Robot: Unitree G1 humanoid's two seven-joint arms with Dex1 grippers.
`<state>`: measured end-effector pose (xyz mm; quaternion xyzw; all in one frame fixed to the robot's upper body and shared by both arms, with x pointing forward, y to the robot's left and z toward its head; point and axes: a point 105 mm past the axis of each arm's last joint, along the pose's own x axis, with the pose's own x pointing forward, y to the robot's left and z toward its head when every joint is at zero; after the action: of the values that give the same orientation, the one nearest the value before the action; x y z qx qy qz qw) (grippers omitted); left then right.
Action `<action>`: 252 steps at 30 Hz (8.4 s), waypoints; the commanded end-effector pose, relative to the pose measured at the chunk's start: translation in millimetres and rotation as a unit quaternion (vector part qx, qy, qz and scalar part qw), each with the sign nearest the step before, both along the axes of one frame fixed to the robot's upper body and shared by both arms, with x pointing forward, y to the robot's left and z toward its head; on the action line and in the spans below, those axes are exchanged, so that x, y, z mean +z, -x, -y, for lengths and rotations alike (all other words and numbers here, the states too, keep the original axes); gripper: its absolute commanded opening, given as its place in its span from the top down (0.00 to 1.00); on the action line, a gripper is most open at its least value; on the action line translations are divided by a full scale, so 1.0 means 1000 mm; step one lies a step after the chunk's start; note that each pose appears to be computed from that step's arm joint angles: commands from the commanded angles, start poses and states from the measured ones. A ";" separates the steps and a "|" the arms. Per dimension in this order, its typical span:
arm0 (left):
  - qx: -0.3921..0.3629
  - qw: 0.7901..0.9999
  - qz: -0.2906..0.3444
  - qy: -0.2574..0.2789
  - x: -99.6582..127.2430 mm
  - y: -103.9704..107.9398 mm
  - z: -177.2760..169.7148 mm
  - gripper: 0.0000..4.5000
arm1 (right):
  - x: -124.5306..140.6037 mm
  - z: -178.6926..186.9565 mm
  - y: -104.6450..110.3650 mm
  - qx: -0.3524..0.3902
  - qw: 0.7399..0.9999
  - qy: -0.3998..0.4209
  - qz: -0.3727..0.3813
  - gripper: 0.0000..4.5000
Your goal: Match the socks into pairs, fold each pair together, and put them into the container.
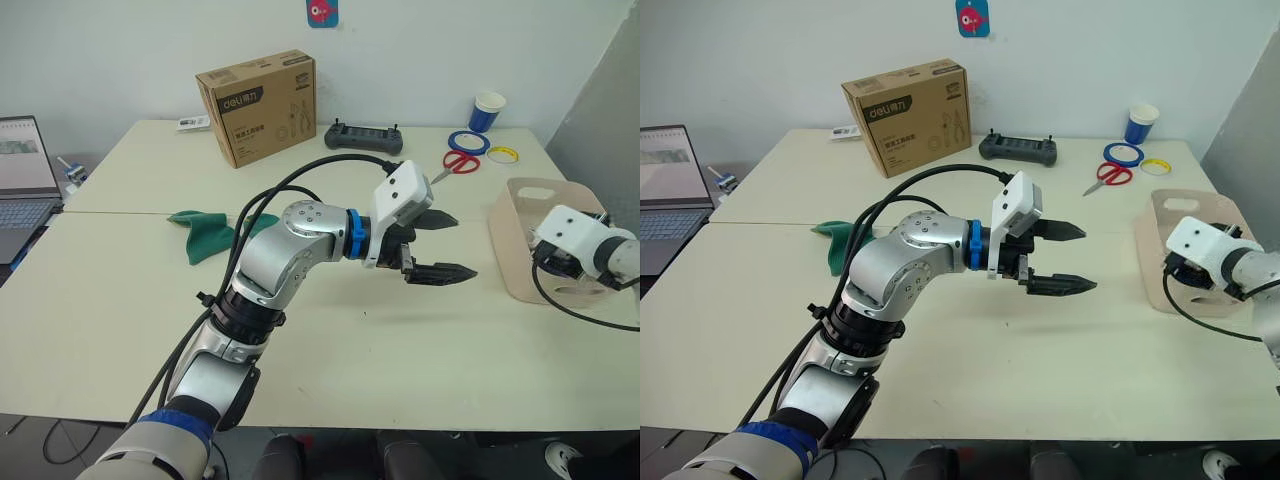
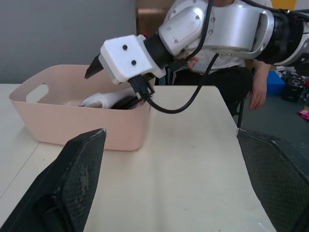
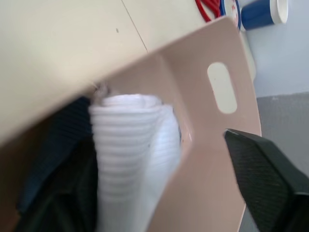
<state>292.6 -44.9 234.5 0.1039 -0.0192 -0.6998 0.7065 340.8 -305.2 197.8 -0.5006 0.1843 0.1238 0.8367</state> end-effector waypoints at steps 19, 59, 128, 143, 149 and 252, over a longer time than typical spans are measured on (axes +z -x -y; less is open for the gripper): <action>0.095 0.994 0.035 0.042 0.013 -0.027 -0.054 0.00 | 0.095 -0.017 0.044 0.038 0.988 -0.098 0.113 0.01; 0.532 0.843 -0.076 -0.026 -0.148 0.032 -0.321 0.00 | -0.059 -0.182 0.095 0.220 0.897 -0.384 0.001 0.01; 0.528 0.848 -0.039 0.009 -0.114 0.041 -0.307 0.00 | -0.033 -0.220 0.071 0.323 0.871 -0.361 -0.081 0.00; 0.559 0.828 -0.041 -0.001 -0.127 -0.073 -0.252 0.00 | -0.017 -0.207 0.075 0.291 0.887 -0.355 -0.056 0.00; 0.559 0.825 -0.082 -0.020 -0.139 -0.096 -0.235 0.00 | -0.018 -0.204 0.076 0.279 0.892 -0.351 -0.055 0.00; 0.052 0.894 0.255 -0.364 -0.117 -0.057 -0.247 1.00 | -0.111 -0.272 0.068 0.395 0.900 -0.184 -0.012 0.37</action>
<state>349.8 198.5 106.9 0.5245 0.0737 -0.5779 0.6209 267.9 -27.2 75.1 -0.3591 -0.0226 0.4978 0.7892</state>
